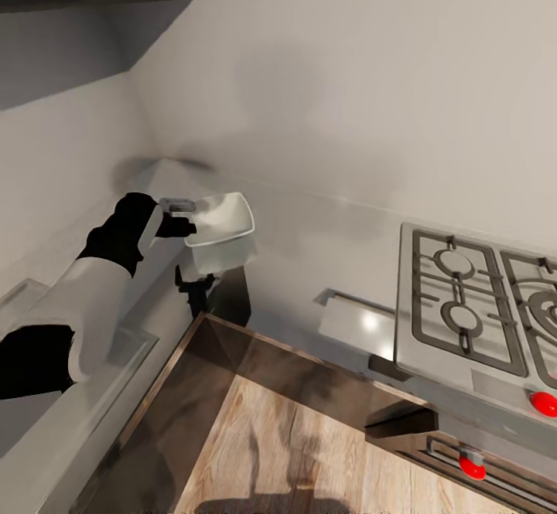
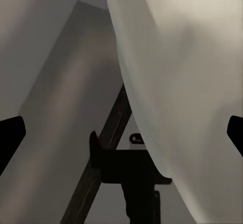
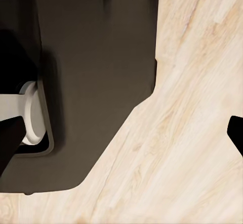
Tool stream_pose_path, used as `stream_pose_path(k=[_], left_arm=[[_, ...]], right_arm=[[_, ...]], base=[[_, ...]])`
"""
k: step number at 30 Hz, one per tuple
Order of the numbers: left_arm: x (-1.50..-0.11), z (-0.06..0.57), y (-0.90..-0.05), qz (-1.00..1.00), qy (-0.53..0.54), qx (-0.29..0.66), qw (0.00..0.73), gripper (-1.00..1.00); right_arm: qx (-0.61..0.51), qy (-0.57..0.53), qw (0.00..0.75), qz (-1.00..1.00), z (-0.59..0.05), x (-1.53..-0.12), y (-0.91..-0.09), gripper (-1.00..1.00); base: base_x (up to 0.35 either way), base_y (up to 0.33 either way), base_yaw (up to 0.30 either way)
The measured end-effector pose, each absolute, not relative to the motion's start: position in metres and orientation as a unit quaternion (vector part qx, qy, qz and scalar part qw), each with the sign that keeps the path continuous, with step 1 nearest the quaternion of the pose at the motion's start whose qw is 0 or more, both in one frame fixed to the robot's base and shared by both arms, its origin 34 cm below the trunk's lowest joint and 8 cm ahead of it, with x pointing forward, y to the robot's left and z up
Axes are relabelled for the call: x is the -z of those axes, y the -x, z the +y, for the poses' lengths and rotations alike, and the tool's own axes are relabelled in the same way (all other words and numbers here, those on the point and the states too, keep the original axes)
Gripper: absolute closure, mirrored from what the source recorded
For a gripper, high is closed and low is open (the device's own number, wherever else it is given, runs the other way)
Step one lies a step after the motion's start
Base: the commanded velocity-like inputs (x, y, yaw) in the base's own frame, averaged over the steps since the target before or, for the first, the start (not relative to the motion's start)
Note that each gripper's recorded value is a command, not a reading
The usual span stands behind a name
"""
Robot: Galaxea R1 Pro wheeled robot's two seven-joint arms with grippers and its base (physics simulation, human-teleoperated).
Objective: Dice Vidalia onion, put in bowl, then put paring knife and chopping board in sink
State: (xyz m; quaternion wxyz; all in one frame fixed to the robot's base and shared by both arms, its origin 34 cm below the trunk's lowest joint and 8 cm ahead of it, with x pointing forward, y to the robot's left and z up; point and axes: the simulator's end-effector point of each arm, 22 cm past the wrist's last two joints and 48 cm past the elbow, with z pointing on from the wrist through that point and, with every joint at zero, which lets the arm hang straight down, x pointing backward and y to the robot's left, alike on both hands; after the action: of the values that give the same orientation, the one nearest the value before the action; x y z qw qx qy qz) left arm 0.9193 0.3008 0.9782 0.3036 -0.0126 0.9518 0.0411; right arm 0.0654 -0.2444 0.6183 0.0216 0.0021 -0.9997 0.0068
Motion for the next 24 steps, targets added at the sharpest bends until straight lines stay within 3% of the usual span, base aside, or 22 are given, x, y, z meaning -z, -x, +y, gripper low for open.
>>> stream_pose_path(k=[24], left_arm=[[-0.951, 0.296, -0.918, 0.957, 0.01, -0.039, 0.287, -1.0]], right_arm=[[-0.007, -0.002, 0.038, -0.999, -0.244, -0.62, -0.052, -1.0]], base=[[0.0, 0.0, 0.0]])
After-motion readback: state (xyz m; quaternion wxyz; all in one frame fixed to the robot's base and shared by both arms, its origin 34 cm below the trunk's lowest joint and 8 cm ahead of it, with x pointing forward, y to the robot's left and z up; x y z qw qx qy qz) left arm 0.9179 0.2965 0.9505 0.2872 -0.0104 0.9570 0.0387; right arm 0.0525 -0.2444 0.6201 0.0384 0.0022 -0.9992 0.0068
